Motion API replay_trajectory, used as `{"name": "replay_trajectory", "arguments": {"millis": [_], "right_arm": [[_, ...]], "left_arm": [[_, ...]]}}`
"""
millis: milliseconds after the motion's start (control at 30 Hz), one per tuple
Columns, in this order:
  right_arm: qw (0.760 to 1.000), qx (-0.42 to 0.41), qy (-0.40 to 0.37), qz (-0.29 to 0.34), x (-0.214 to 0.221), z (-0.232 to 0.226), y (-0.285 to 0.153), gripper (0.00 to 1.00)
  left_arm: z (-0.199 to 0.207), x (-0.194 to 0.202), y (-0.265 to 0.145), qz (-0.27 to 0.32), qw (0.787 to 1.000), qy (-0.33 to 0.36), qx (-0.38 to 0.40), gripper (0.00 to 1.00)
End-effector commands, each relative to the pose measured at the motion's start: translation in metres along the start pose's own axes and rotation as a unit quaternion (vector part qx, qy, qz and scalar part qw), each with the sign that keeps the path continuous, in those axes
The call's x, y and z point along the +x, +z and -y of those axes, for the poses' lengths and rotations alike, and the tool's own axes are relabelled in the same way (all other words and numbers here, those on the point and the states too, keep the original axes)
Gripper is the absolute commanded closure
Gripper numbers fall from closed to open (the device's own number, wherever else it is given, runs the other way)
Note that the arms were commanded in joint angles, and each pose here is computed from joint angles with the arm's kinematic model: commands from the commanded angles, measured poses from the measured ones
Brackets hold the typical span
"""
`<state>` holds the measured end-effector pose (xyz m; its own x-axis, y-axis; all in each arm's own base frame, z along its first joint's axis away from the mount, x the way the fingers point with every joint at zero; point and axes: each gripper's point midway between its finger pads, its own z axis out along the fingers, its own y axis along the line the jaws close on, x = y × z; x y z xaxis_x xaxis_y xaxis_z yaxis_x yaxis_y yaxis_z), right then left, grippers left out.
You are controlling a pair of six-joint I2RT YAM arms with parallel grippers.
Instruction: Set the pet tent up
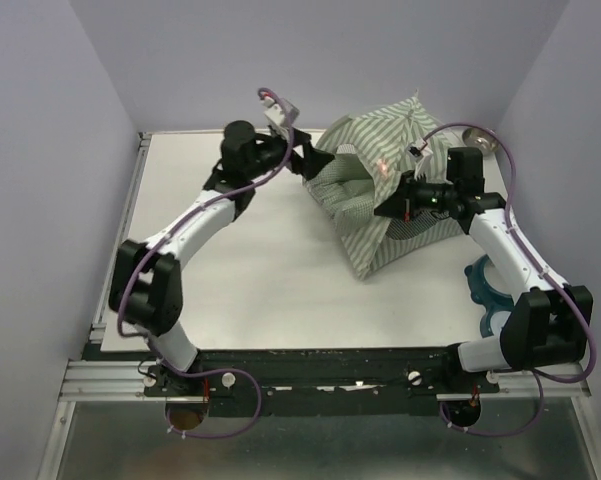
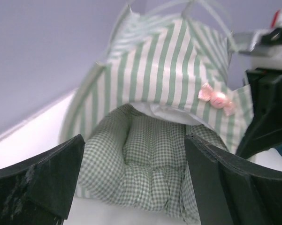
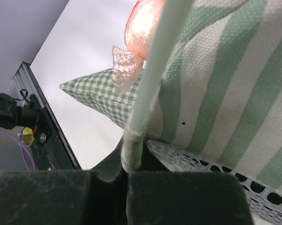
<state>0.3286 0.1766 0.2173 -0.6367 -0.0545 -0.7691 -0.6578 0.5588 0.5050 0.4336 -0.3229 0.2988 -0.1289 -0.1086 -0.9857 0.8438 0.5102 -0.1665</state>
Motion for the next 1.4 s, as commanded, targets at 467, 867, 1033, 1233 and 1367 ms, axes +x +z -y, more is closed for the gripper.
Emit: {"name": "replay_trajectory", "arguments": {"millis": [467, 867, 1033, 1233, 1367], "right_arm": [[0.960, -0.254, -0.087, -0.075, 0.013, -0.101, -0.008, 0.99], [0.979, -0.012, -0.195, -0.065, -0.036, -0.011, 0.019, 0.55], [0.974, 0.094, -0.206, -0.016, -0.075, 0.011, 0.009, 0.32], [0.975, 0.115, -0.186, -0.026, -0.089, 0.042, 0.032, 0.36], [0.976, 0.116, -0.184, -0.014, -0.105, 0.051, 0.044, 0.50]], "left_arm": [[0.037, 0.073, -0.126, -0.151, 0.987, -0.037, -0.026, 0.01], [0.002, 0.122, -0.155, -0.191, 0.963, -0.088, -0.167, 0.09], [0.018, 0.118, -0.155, -0.183, 0.971, -0.061, -0.140, 0.16], [0.010, 0.151, -0.148, -0.219, 0.960, -0.057, -0.162, 0.21], [-0.007, 0.154, -0.120, -0.213, 0.959, -0.077, -0.172, 0.28]]}}
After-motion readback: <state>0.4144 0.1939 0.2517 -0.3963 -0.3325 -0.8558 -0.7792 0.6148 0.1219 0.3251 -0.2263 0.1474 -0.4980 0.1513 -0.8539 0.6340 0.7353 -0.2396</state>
